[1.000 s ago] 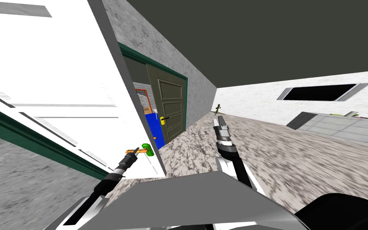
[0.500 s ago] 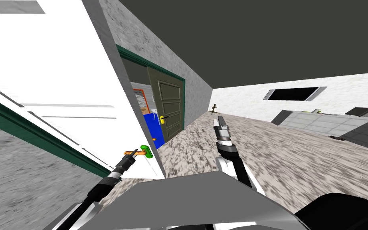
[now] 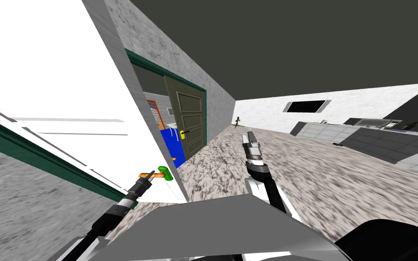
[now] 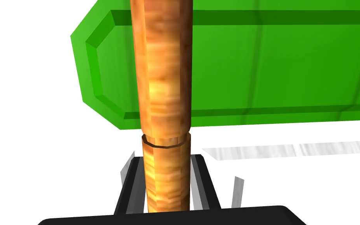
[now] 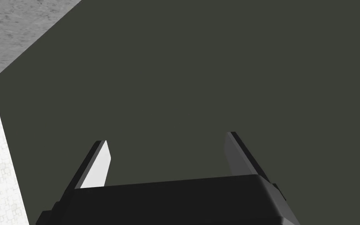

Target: Pull the door open

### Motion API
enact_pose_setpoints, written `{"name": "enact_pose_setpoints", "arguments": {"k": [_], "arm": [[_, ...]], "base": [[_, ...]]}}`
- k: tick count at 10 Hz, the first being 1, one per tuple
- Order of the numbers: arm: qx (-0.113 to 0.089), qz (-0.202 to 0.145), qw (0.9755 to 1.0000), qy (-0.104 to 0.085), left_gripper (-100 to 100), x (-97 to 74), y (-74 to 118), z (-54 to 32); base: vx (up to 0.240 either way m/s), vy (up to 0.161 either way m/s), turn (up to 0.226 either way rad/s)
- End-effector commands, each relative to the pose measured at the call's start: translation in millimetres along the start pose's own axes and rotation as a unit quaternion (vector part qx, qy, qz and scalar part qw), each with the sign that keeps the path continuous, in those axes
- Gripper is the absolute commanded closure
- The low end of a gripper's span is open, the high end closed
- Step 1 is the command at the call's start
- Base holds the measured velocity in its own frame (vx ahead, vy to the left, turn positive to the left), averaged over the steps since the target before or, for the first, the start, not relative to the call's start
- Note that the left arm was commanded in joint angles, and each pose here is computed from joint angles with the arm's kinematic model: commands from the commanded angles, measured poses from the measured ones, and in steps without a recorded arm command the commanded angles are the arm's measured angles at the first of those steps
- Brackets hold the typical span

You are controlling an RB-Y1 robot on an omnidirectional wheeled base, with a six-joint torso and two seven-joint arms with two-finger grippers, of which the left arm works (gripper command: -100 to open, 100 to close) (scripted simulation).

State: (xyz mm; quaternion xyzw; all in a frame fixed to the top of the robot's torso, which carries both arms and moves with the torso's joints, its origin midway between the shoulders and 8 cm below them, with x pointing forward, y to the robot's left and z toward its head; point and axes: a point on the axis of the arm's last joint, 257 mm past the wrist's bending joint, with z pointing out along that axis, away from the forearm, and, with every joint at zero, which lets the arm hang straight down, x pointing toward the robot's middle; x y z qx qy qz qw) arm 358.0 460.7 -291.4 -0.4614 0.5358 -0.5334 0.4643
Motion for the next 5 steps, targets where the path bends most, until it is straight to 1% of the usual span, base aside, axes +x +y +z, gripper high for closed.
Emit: {"name": "enact_pose_setpoints", "arguments": {"k": [1, 4, 5], "arm": [[0.000, -0.002, 1.0000, 0.008, 100, 2.6, 1.4, -6.8], [0.000, -0.003, 0.9998, 0.017, 100, 3.4, 1.2, -14.8], [-0.001, 0.000, 0.9999, 0.013, 100, -0.4, 1.0, -12.3]], "base": [[-0.205, 0.088, -0.138], [-0.191, 0.065, -0.125], [-0.088, 0.039, -0.026]]}}
